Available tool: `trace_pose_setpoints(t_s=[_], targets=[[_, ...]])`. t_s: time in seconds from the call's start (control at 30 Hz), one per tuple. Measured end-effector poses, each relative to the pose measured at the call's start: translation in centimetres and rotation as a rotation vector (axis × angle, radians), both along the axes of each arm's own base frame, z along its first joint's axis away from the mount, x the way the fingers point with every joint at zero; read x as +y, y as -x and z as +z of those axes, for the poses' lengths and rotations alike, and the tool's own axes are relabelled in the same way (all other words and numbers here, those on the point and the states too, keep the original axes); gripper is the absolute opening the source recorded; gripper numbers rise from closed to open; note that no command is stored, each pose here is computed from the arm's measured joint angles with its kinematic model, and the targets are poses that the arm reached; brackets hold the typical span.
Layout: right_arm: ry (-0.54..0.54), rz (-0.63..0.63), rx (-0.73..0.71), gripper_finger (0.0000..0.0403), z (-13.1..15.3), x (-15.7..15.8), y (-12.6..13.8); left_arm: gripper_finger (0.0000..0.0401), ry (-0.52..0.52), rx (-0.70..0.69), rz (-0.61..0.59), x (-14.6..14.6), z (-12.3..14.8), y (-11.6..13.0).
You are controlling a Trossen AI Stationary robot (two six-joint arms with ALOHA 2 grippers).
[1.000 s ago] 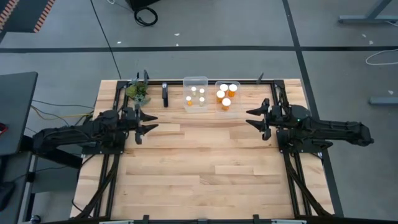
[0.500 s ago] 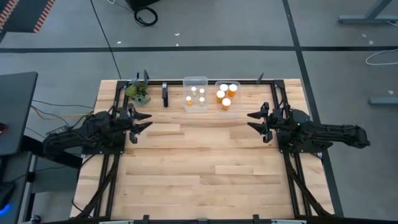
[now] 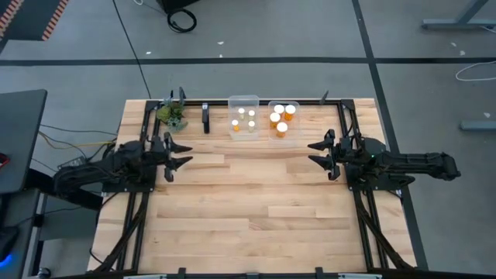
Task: Pick and place medicine bottles into bin by pill shape (circle, oval)
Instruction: Return to Home Position
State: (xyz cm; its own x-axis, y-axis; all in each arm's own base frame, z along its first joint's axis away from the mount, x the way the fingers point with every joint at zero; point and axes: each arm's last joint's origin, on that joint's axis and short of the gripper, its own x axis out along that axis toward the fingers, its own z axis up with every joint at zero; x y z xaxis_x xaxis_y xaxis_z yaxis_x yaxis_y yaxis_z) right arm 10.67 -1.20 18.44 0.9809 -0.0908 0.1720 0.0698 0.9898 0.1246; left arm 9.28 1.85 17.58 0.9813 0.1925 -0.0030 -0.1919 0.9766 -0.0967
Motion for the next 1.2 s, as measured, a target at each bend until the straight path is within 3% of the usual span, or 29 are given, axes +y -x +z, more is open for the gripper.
trace_pose_setpoints(t_s=[0.37, 0.7, 0.83, 0.97, 1.2], targets=[[0.004, -0.014, 0.026, 0.0209, -0.2, 0.0, -0.1, 0.0171, -0.014, -0.042, -0.022, 0.0, -0.6, -0.3], [-0.090, 0.017, 0.038, 0.0209, -0.4, 0.0, -0.2, 0.0172, -0.061, -0.039, -0.088, -0.2, -0.6, -0.4], [-0.148, 0.075, 0.143, 0.0208, -1.4, 0.1, -0.3, 0.0172, -0.064, -0.042, -0.121, -0.3, -0.5, -0.4], [-0.218, 0.072, 0.209, 0.0205, -2.1, 0.1, -0.3, 0.0172, 0.000, -0.051, -0.116, -0.3, -0.6, -0.4], [-0.225, 0.070, 0.230, 0.0205, -2.3, 0.1, -0.3, 0.0172, 0.112, -0.067, -0.115, -0.3, -0.5, -0.4]])
